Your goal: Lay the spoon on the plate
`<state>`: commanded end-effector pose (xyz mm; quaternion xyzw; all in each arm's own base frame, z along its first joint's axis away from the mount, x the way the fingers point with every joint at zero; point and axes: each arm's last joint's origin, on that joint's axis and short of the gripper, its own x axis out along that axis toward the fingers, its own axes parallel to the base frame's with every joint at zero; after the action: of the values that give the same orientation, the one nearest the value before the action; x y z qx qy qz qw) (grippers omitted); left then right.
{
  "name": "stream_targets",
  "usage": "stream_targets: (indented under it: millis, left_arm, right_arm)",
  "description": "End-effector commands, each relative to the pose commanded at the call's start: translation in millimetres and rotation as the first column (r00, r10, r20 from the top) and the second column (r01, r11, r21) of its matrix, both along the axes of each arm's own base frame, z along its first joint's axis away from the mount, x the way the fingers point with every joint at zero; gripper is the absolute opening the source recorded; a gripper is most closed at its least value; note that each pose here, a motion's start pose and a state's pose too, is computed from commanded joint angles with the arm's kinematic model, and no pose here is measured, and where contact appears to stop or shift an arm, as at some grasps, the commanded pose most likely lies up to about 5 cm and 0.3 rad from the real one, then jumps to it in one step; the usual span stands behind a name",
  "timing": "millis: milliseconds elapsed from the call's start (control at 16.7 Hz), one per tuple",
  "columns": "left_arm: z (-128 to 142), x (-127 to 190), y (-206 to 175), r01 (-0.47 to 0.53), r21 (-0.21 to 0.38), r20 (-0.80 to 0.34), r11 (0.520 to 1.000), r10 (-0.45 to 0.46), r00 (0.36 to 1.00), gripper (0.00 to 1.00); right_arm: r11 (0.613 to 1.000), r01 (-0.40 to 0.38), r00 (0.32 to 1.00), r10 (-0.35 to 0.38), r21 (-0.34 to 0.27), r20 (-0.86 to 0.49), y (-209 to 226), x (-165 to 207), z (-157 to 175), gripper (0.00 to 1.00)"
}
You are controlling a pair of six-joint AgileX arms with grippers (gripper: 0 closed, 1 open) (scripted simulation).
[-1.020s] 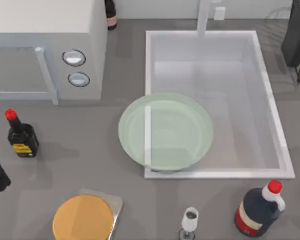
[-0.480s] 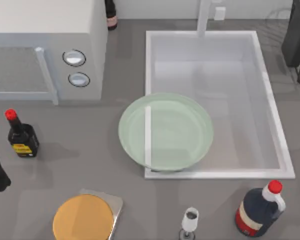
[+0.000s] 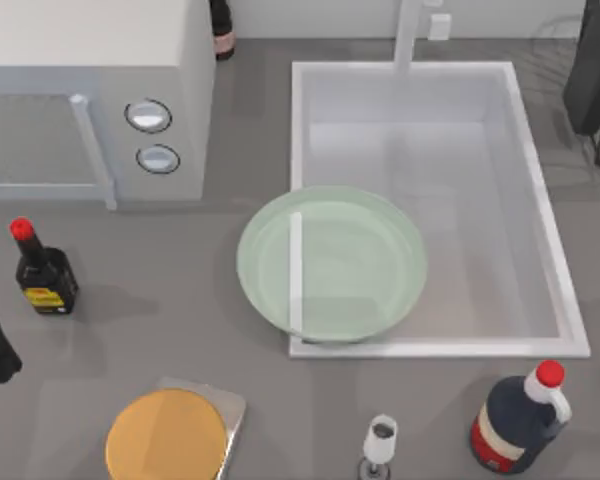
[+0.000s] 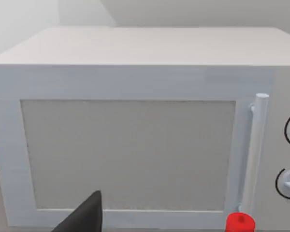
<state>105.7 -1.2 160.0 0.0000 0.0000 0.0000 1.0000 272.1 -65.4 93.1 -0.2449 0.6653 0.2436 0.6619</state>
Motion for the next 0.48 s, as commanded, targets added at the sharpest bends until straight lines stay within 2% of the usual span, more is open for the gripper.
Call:
stream_targets:
  millis: [300,480]
  left_arm:
    - [0.0,0.0,0.0,0.0,0.0,0.0,1.0,0.0,1.0,1.0]
    - [0.0,0.0,0.0,0.0,0.0,0.0,1.0,0.0,1.0,1.0]
  right_arm:
    - [1.0,0.0,1.0,0.0,0.0,0.0,0.0,0.0,0.0,0.02]
    - [1.0,0.0,1.0,0.0,0.0,0.0,0.0,0.0,0.0,0.0]
